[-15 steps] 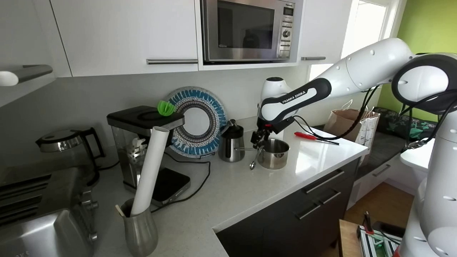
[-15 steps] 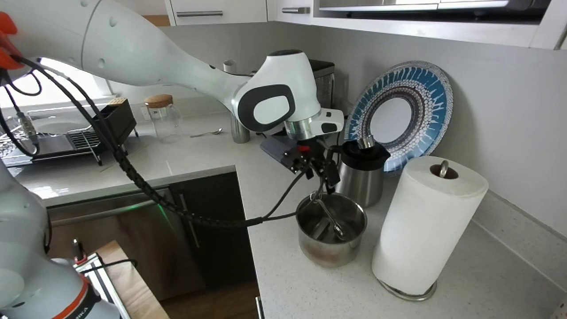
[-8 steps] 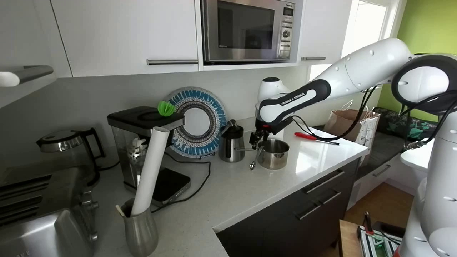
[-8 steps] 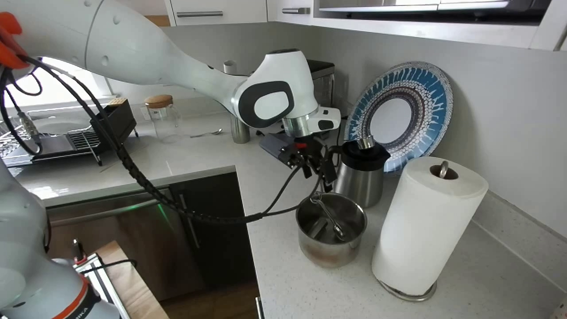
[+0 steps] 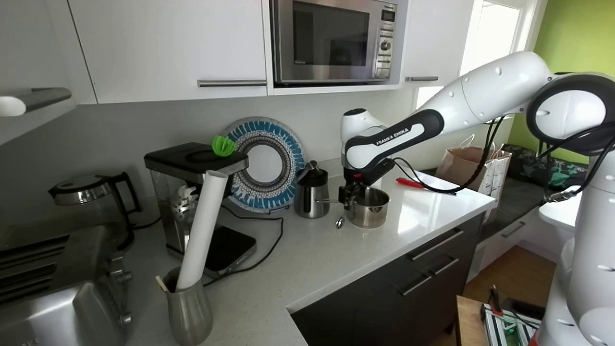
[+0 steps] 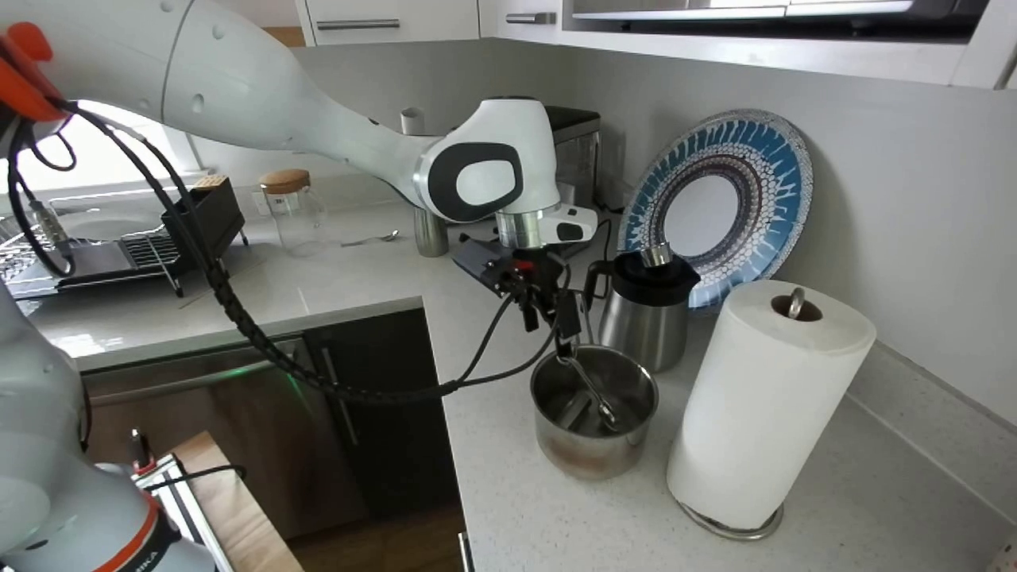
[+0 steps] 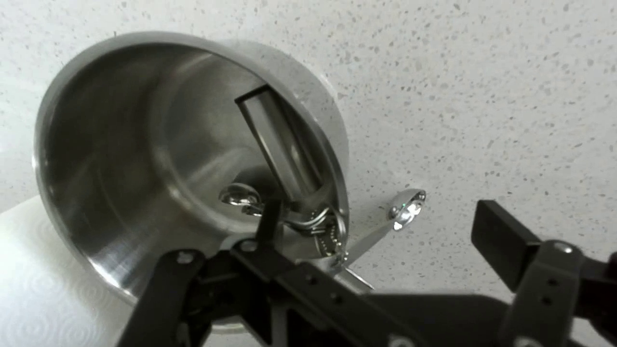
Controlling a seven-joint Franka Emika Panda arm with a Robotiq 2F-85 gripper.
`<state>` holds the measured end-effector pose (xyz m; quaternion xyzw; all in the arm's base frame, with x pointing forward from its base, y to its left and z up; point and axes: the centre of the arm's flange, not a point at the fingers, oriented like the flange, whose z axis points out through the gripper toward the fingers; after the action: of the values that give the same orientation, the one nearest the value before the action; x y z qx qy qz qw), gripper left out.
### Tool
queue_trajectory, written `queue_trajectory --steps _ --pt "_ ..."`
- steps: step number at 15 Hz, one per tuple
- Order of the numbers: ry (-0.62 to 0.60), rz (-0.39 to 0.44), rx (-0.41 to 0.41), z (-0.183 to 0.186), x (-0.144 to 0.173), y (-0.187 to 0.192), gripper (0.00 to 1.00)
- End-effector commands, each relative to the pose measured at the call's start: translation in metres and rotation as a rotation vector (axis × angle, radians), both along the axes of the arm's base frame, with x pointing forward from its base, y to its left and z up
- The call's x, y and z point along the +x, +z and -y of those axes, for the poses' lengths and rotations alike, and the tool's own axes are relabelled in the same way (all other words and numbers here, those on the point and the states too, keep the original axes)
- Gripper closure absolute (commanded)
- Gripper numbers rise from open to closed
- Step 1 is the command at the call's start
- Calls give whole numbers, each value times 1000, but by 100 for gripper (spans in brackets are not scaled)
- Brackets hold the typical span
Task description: Remove the measuring spoons from the silver pot and put them on the left side of the counter
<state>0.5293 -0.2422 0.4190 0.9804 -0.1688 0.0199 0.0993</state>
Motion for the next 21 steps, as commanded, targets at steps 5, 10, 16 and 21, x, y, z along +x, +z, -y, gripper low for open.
queue_trajectory --steps 5,10,16,21 --pt "-96 61 -44 7 12 -12 45" --pt "-122 66 -61 9 15 -14 83" --pt "-115 69 -88 8 18 -4 95" --pt "-101 66 -94 5 15 0 98"
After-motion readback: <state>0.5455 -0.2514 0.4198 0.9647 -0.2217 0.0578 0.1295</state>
